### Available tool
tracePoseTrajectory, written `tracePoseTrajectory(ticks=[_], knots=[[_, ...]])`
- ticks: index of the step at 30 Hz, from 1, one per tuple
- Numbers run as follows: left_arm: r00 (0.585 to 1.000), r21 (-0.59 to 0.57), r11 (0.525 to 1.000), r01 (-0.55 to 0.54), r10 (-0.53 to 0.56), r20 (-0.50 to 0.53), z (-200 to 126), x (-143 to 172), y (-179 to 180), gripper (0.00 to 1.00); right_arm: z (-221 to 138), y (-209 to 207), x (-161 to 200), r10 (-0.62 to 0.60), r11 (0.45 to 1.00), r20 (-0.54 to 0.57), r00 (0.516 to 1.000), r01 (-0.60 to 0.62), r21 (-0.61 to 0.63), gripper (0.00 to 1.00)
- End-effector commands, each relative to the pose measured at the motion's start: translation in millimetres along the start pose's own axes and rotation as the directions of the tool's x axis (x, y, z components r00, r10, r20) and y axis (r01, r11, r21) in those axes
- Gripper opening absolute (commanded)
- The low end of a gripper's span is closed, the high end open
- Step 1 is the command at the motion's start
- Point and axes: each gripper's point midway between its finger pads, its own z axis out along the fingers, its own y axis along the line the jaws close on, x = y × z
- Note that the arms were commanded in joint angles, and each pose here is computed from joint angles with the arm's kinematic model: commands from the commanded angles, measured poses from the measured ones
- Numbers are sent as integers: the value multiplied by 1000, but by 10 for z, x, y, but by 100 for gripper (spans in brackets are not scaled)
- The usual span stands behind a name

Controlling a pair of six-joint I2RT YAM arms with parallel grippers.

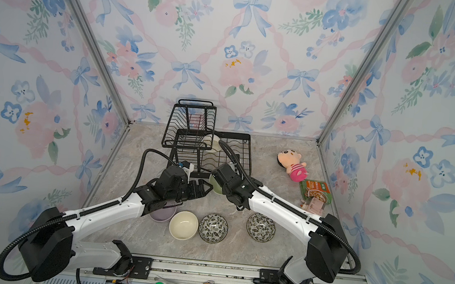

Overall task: Load bowls into a dish rack
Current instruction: Pick up the bowl from the center of the table.

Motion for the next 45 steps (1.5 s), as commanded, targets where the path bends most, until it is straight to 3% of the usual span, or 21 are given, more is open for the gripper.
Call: tracePoseTrajectory(ticks=[1, 6, 12, 17, 20, 22, 25, 32, 39, 45], knots=[[1000, 22, 1000, -23, 23, -12, 29, -3, -99, 84, -148, 95, -262, 61, 998, 75, 995, -60, -15, 0], [1000, -10, 1000, -20, 20, 2, 45, -41, -58, 65, -197, 176, -266, 90, 996, 75, 993, -87, -33, 0], [999, -25, 999, -26, 27, 38, 32, -132, -68, 57, -217, 262, -223, 112, 993, 72, 991, -108, -52, 0], [998, -21, 999, -35, 36, 50, 34, -168, -93, 38, -190, 350, -121, 143, 988, 51, 988, -140, -62, 1], [999, -23, 999, -35, 36, 35, 65, -149, -87, 33, -179, 414, -78, 166, 984, 42, 985, -162, -74, 4], [999, -19, 999, -38, 39, 36, 71, -149, -90, 25, -163, 451, -63, 179, 981, 32, 983, -175, -85, 6], [998, -12, 999, -43, 44, 40, 62, -158, -103, 0, -135, 506, -38, 190, 977, 16, 982, -187, -99, 11], [997, -40, 999, -37, 40, 70, 17, -217, -60, 0, -91, 545, 3, 219, 968, -25, 975, -221, -118, 45], [986, -144, 990, -10, 34, 162, -94, -358, 125, 0, -118, 477, -8, 248, 959, -44, 968, -252, -129, 99], [963, -301, 952, 49, 35, 269, -173, -541, 457, 0, -213, 310, -64, 285, 950, -46, 957, -289, -116, 96]])
